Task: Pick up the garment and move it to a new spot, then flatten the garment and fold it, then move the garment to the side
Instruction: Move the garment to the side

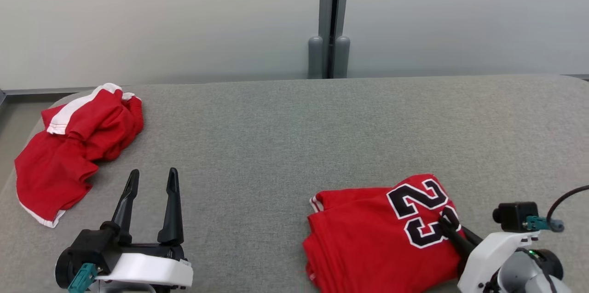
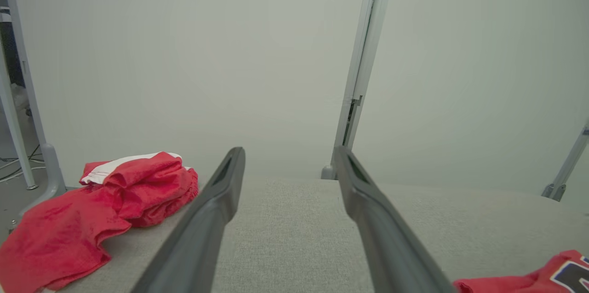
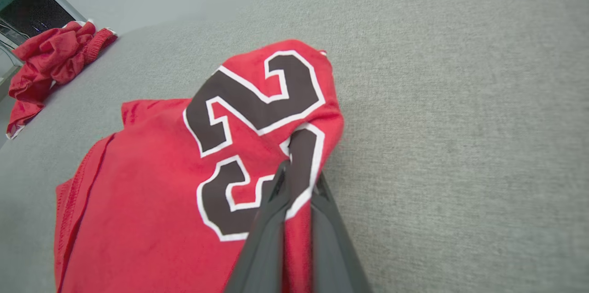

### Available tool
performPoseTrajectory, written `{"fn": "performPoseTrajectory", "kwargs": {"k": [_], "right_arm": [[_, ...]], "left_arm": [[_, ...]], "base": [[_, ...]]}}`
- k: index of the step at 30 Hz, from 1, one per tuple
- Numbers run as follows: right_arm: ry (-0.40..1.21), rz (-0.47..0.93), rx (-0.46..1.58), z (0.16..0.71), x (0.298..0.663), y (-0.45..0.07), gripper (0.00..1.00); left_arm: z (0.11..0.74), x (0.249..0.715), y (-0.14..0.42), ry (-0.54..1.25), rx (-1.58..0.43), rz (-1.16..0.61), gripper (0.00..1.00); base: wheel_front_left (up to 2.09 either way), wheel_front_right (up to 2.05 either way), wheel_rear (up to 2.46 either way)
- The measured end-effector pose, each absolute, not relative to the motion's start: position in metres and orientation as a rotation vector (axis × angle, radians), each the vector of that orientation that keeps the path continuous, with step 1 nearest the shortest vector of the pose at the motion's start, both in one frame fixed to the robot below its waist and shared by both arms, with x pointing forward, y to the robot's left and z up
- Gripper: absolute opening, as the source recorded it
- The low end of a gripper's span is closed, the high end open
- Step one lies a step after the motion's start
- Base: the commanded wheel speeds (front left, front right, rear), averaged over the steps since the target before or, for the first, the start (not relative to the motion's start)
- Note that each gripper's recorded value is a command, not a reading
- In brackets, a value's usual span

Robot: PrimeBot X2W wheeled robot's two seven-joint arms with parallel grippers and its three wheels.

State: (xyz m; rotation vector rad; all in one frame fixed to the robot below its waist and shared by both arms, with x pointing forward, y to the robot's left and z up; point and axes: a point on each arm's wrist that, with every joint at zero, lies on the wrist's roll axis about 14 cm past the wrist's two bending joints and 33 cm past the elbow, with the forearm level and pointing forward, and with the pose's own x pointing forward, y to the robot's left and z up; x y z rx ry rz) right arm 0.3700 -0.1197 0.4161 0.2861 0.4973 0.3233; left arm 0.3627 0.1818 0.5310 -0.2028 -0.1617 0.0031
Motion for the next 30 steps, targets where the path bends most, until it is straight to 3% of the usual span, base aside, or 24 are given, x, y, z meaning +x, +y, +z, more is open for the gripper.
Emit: {"fn": "performPoseTrajectory", "kwargs": {"k": [12, 24, 30], "right_arm": [[0.372, 0.118, 0.253, 0.449, 0.366, -0.21, 0.0], [0.317, -0.061, 0.289, 0.459, 0.338, -0.268, 0.0], [0.288, -0.085, 0.306, 0.464, 0.352, -0.283, 0.0]], "left_arm": [[0.534, 0.386, 0.101, -0.147, -0.237, -0.239, 1.0], [0.532, 0.406, 0.006, -0.11, -0.282, -0.513, 1.0], [0.518, 0.417, -0.012, -0.076, -0.278, -0.561, 1.0]], "base": [[0.0, 0.0, 0.0], [0.0, 0.0, 0.0], [0.0, 0.0, 0.0]]}}
